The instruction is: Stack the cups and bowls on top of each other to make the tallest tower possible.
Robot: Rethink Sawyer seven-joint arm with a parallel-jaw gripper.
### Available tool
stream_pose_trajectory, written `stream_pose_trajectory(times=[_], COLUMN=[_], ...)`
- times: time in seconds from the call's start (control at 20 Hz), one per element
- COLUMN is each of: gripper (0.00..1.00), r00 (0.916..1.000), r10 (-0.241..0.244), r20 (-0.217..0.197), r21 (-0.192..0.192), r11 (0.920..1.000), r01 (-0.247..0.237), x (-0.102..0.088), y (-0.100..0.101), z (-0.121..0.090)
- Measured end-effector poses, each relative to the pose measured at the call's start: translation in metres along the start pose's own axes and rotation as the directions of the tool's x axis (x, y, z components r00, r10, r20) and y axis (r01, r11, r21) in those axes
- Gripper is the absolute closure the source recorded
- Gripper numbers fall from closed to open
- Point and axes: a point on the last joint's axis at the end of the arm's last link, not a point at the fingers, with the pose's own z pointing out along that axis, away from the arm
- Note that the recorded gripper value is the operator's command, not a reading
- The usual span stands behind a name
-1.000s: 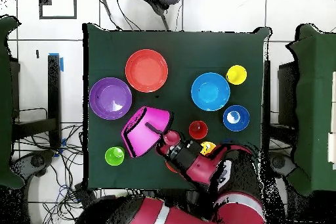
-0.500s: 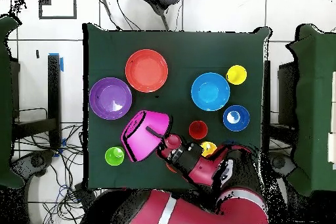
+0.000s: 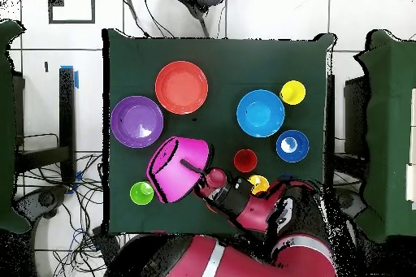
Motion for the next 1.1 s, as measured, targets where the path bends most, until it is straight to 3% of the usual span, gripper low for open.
stream_pose_trajectory(times=[1.1], gripper=[1.00], r00=[0.9997], r10=[0.022], r20=[0.009], r21=[0.001], r11=[0.9998], r01=[-0.022], x=[0.004], y=[0.013], z=[-0.002])
